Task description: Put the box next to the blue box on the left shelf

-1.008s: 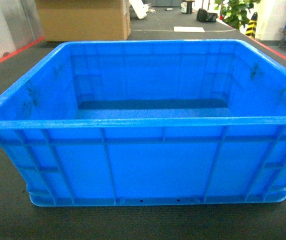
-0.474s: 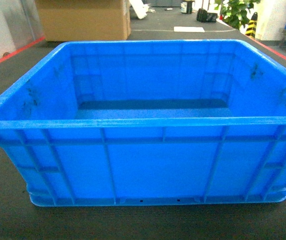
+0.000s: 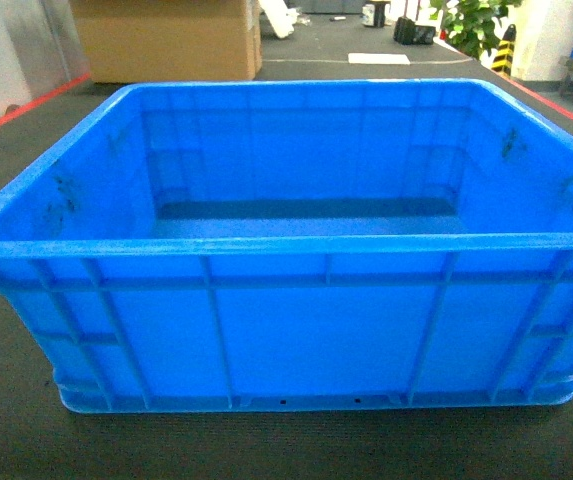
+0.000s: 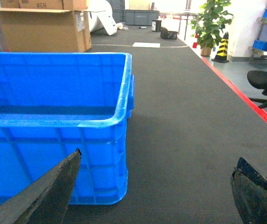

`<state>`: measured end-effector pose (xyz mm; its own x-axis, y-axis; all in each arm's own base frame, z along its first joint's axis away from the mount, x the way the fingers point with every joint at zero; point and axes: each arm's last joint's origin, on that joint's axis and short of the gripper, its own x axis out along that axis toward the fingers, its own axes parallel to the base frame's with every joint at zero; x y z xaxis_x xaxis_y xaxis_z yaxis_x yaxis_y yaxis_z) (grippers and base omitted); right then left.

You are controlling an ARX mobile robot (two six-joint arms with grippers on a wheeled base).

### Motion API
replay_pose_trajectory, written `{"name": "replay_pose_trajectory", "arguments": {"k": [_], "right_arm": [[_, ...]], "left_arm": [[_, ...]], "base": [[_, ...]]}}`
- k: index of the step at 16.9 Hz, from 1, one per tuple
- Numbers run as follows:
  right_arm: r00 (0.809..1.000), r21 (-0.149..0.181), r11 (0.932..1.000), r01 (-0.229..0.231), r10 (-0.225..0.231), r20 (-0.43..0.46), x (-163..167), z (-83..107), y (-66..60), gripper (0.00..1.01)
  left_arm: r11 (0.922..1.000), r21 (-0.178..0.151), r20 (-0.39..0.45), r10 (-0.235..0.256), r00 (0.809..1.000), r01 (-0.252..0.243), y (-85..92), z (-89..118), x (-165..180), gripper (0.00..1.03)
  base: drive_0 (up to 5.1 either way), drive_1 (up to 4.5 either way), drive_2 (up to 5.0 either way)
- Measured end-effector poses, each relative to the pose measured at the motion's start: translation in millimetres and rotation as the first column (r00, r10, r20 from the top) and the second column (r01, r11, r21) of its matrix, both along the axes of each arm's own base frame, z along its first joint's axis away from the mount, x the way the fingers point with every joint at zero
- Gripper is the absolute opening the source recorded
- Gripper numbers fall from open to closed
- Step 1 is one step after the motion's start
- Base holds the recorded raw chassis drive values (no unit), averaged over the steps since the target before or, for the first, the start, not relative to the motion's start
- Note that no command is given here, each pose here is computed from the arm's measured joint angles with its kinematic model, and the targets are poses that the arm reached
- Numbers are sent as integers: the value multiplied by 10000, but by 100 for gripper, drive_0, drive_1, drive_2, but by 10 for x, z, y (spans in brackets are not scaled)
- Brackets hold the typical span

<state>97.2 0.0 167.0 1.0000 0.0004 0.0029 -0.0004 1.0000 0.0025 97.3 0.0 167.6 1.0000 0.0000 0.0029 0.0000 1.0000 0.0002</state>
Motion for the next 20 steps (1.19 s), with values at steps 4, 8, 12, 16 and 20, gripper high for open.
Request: {"name": "replay_pose_trajectory", "arguments": {"k": [4, 8, 12, 16, 20], "right_arm": [[10000, 0, 10000, 0, 0, 0, 0, 0, 0, 98], [10000, 0, 10000, 0, 0, 0, 0, 0, 0, 98], [9944, 973, 9944, 405, -307, -1009, 153, 102, 2, 98], [9905, 1066, 9942, -123, 267, -1346, 993, 902, -85, 98], [8509, 1277, 9873, -945, 1467, -5045, 2109, 1117, 85, 98]], "left_arm": [[10000, 0, 0, 0, 10000, 0, 0, 0, 0, 98], [10000, 4, -4, 0, 10000, 0, 0, 0, 0, 98], [9994, 235, 754, -288, 9967, 271, -55, 125, 178, 98], [9987, 321, 278, -403, 9988, 394, -149, 803, 1175, 98], [9998, -192, -4117, -140, 9112, 66, -374, 839, 2268, 98]], "base": [[0, 0, 0], [0, 0, 0], [0, 0, 0], [0, 0, 0], [0, 0, 0]]}}
